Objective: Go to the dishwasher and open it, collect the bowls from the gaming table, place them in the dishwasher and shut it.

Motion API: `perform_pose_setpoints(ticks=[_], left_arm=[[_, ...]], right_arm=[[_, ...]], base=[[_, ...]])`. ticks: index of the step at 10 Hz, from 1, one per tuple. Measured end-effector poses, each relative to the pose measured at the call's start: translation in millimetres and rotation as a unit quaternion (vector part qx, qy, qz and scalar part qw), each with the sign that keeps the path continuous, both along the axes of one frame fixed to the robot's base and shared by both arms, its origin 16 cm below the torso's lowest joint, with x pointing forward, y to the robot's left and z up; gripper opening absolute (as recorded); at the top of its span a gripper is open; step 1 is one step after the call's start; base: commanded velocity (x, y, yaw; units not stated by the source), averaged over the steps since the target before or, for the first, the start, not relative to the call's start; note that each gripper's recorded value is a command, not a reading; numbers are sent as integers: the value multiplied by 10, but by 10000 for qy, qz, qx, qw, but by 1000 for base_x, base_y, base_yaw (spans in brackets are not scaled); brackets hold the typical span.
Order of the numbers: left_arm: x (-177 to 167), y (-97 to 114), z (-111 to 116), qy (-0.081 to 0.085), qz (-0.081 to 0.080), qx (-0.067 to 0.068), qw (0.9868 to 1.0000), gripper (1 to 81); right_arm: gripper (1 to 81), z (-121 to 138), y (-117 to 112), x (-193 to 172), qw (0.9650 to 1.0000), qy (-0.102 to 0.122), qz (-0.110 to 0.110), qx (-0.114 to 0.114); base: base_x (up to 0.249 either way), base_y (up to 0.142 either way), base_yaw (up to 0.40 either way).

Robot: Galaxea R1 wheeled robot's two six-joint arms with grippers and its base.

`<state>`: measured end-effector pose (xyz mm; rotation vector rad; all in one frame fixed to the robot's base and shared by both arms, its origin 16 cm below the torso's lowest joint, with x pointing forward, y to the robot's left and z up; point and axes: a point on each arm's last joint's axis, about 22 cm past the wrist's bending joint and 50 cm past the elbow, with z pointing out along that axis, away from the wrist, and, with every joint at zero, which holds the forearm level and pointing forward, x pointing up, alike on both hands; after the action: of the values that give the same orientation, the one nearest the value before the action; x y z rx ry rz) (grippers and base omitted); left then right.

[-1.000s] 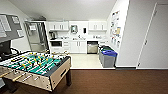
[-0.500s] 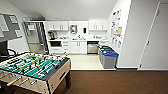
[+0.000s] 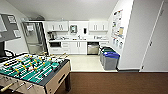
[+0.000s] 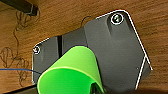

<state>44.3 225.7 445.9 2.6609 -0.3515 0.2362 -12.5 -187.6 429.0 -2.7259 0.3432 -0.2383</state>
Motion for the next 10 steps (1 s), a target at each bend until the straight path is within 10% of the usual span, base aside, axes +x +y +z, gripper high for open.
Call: perform_pose_setpoints(ticks=[6,10], left_arm=[[129,-209,-6,-45,50,-82,9999,10],[95,-139,-75,-8,168,109,9998,10]], right_arm=[[10,14,38,122,10000,-73,-8,28],[10,7,10,70,10000,-51,-10,8]], base=[[164,-31,0],[164,-63,0]])
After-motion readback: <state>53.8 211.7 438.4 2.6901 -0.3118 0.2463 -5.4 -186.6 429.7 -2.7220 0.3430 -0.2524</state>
